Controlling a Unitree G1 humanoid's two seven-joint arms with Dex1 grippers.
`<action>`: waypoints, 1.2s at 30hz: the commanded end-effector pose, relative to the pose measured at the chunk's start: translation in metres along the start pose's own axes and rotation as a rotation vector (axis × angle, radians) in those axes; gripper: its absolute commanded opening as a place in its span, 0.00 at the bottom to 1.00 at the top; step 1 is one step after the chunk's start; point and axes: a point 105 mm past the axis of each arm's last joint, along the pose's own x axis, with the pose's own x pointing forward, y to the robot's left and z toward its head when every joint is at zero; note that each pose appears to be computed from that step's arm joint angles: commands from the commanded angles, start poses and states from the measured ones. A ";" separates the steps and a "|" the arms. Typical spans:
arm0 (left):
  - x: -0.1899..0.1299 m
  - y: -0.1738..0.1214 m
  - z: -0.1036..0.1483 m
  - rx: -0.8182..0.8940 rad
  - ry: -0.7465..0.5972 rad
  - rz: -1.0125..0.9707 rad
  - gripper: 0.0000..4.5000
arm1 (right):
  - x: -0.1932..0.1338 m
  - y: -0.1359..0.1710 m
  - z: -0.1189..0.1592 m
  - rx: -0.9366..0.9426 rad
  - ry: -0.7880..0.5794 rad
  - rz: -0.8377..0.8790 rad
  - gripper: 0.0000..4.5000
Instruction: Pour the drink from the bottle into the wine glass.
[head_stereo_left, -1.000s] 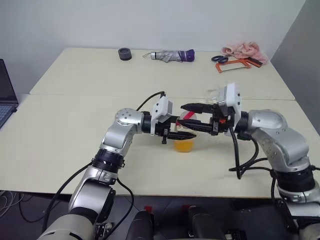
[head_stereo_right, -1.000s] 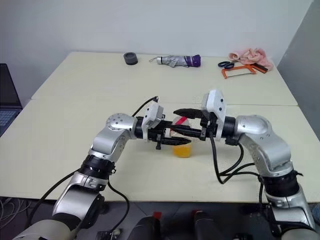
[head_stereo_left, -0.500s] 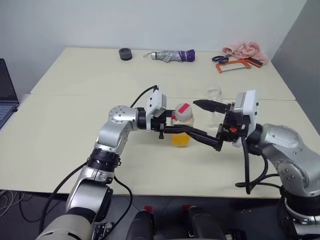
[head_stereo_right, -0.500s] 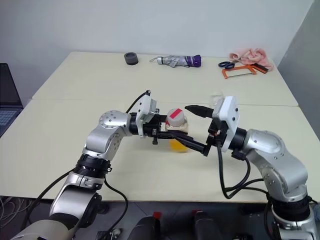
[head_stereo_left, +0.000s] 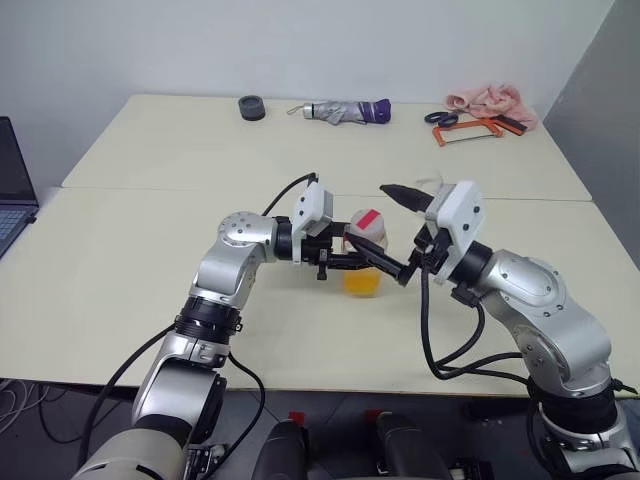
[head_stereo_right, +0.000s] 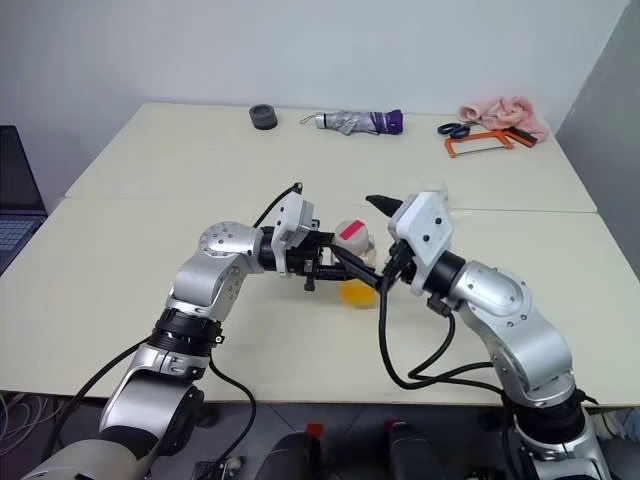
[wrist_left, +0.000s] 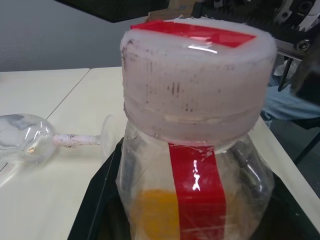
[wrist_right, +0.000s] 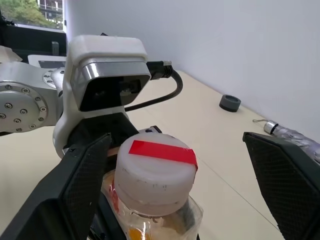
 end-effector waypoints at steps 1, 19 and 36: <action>0.002 -0.001 0.011 0.043 -0.027 -0.019 0.40 | 0.000 -0.006 0.008 -0.043 -0.025 -0.033 1.00; -0.003 -0.003 0.006 0.037 -0.007 -0.014 0.40 | -0.021 -0.012 0.001 0.018 0.022 -0.069 1.00; -0.005 -0.001 0.005 0.039 -0.002 -0.007 0.40 | -0.023 0.013 0.017 0.050 -0.012 0.076 1.00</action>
